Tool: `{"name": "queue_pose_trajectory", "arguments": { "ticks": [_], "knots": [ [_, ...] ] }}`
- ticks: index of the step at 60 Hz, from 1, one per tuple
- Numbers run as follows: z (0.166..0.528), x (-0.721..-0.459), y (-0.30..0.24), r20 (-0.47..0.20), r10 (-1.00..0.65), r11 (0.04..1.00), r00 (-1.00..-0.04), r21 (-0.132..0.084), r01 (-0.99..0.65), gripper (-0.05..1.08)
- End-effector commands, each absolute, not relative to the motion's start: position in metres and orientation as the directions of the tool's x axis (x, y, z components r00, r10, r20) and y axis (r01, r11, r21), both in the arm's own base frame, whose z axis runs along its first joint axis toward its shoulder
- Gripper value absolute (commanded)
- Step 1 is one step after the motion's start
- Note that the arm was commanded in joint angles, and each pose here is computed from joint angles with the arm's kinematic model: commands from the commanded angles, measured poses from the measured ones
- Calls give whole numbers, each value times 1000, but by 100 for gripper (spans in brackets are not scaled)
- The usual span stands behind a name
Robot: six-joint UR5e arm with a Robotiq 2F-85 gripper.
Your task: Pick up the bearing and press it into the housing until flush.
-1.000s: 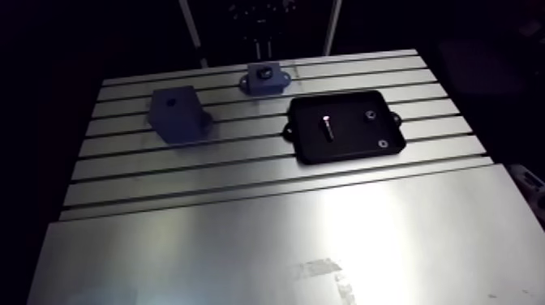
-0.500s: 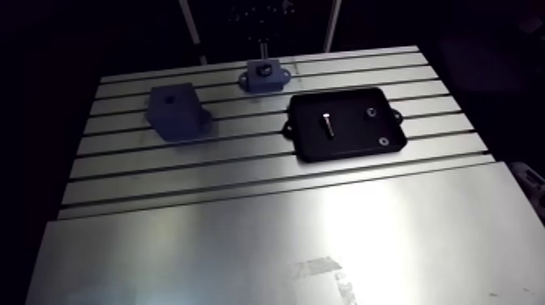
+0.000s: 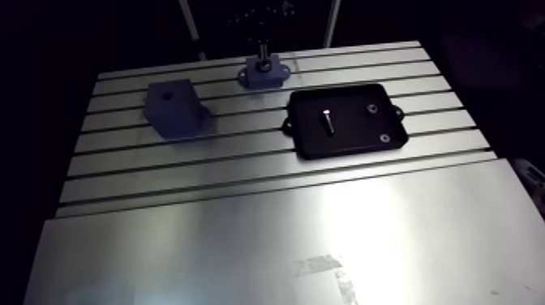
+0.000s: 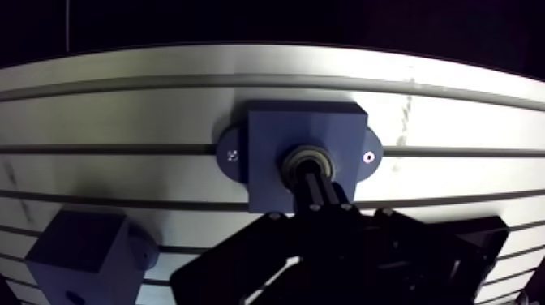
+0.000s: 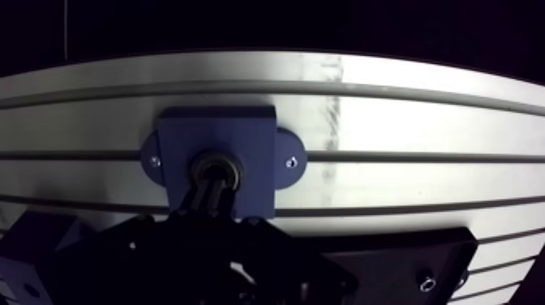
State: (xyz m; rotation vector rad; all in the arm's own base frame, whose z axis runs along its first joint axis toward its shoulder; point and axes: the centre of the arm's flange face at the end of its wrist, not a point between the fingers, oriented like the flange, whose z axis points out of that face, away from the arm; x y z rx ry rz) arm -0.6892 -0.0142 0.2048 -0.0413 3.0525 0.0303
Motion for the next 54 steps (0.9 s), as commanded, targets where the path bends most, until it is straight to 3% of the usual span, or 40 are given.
{"name": "queue_pose_trajectory", "arguments": {
  "ticks": [1,54],
  "knots": [
    [200,-689,-14,-95,-26,999,-995,18,-28,108],
    [193,-690,-14,-100,-26,1000,-995,14,-28,108]
  ]
}}
